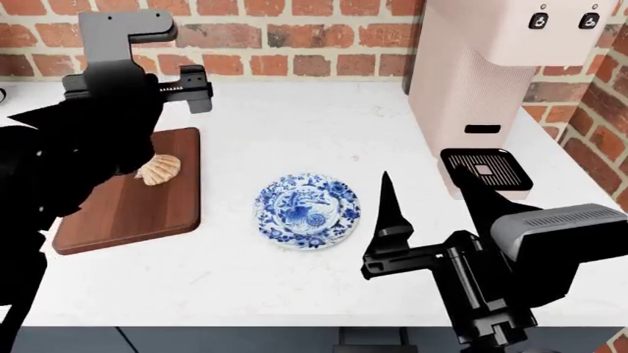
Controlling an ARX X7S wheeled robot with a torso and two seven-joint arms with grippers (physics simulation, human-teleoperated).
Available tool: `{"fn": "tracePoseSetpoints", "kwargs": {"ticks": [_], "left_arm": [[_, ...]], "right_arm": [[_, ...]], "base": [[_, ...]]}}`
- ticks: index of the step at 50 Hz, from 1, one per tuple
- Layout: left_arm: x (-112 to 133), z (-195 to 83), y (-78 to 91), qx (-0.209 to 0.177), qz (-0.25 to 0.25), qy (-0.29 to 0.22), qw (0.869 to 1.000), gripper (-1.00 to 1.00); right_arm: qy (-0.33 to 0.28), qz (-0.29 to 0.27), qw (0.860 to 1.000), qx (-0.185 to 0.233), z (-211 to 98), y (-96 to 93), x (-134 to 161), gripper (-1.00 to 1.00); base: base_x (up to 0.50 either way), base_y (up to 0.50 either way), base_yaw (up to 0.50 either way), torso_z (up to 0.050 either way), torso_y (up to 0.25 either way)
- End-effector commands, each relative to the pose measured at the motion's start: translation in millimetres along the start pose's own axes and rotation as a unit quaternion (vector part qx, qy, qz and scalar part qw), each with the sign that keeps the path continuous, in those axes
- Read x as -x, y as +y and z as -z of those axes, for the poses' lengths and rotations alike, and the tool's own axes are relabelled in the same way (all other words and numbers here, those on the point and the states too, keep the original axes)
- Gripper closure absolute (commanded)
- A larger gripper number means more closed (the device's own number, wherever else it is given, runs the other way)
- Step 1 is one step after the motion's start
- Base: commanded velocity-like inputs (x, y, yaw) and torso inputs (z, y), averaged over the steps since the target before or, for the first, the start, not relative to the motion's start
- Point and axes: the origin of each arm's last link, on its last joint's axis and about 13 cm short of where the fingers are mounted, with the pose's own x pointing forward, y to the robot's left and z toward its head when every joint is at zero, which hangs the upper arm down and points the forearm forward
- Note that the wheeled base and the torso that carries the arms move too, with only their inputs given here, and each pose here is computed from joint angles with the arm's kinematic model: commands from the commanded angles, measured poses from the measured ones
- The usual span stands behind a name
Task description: Pick the scallop from the plate and place it on the cutting board. Then pick the condiment bottle from the cabinet and place it next to the cutting board.
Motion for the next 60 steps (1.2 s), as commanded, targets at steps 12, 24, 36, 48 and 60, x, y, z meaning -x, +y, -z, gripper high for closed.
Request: {"fn": "tracePoseSetpoints", "kwargs": {"ticks": [12,24,36,48,60], "left_arm": [[-67,37,-48.1,0.093,-0.004,0.021,0.995,-1.0],[-69,62,-46.4,0.118,0.051,0.006,0.992,-1.0],[-69,60,-44.3,0.113,0.056,0.009,0.992,-1.0],[-70,58,-45.1,0.116,0.077,-0.005,0.99,-1.0],[-70,56,-45.3,0.127,0.089,-0.02,0.988,-1.0]], "right_arm": [[-0.07,-0.023,0.994,0.086,-134,15.4,-29,-1.0],[-0.089,-0.008,0.99,0.11,-181,19.0,-49,-1.0],[-0.109,-0.011,0.99,0.09,-209,23.6,-55,-1.0],[-0.106,-0.001,0.989,0.099,-218,28.9,-63,-1.0],[-0.101,-0.005,0.987,0.127,-218,36.1,-64,-1.0]], "base": [[0.0,0.0,0.0,0.0,0.0],[0.0,0.0,0.0,0.0,0.0],[0.09,0.03,0.0,0.0,0.0],[0.49,0.25,0.0,0.0,0.0],[0.43,0.41,0.0,0.0,0.001]]}}
